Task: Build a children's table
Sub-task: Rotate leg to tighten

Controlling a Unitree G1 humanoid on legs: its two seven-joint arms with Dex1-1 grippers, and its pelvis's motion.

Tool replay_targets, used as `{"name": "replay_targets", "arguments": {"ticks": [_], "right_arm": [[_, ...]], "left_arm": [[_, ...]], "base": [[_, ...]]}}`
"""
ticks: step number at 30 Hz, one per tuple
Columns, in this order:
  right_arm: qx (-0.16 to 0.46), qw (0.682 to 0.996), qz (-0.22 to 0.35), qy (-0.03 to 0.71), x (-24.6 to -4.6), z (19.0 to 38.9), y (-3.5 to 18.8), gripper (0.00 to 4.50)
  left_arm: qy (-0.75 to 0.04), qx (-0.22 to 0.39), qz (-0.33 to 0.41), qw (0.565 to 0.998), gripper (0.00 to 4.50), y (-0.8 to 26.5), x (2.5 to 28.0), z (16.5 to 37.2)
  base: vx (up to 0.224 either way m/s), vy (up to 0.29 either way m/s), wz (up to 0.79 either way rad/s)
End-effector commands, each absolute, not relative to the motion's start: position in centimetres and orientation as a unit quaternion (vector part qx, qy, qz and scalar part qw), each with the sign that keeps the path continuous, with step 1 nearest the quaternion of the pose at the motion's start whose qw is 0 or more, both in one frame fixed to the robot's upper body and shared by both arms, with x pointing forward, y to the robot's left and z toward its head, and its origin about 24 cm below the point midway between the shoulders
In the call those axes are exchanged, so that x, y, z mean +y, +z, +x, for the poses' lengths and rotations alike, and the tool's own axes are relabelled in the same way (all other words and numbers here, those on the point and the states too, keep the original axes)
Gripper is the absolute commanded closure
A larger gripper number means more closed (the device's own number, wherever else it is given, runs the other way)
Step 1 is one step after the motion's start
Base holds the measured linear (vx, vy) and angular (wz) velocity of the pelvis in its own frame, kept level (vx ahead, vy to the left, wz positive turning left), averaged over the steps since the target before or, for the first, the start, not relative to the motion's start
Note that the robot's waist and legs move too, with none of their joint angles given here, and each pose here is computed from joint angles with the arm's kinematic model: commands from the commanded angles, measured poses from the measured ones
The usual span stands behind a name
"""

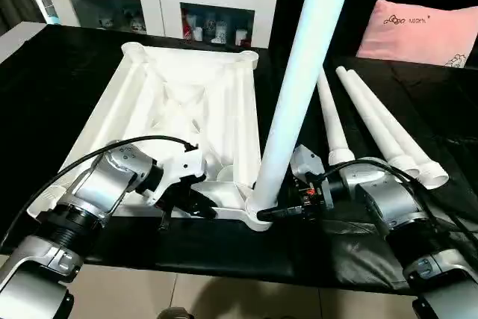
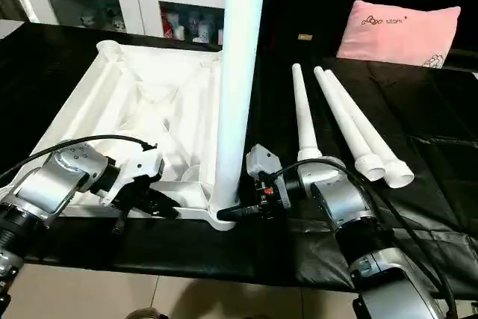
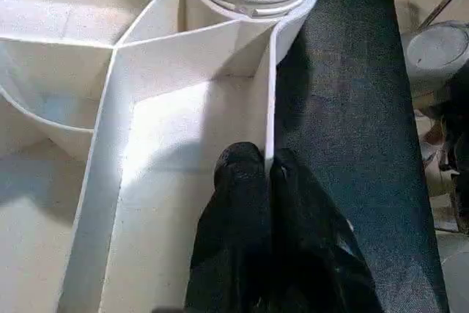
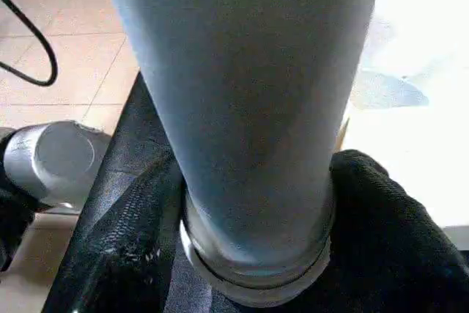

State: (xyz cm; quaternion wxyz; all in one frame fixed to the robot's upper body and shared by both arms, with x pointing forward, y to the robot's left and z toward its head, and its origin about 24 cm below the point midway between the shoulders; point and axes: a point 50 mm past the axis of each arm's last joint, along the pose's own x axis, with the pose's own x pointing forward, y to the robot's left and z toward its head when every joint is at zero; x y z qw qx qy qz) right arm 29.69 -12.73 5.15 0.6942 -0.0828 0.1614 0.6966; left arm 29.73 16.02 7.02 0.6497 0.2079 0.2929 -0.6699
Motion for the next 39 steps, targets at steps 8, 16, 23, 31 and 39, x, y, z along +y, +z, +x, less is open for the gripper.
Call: {"name": "replay_targets", "arguments": {"ticks": [8,16,23,31,39], "right_arm": [[0.191,0.833,-0.020,0.519,-10.5,31.4,2.8,1.86],[0.232,0.898,0.028,0.373,-5.6,32.8,1.8,1.86],[0.212,0.913,0.054,0.345,-3.9,33.6,2.9,1.10],[0.188,0.921,0.037,0.341,-6.9,33.7,2.9,0.31],[0.141,0.892,0.014,0.429,-10.8,32.7,4.3,0.04]], "left_arm": [[-0.553,0.251,0.135,0.783,4.50,7.0,12.0,32.6],[-0.441,0.224,0.091,0.864,4.50,7.9,8.3,34.9],[-0.413,0.221,0.092,0.879,4.50,7.9,7.3,35.3],[-0.419,0.227,0.108,0.873,4.50,7.5,9.3,35.1],[-0.463,0.237,0.133,0.843,4.50,7.2,11.5,34.2]], "base": [[0.000,0.000,0.00],[0.000,0.000,0.00],[0.000,0.000,0.00],[0.000,0.000,0.00],[0.000,0.000,0.00]]}}
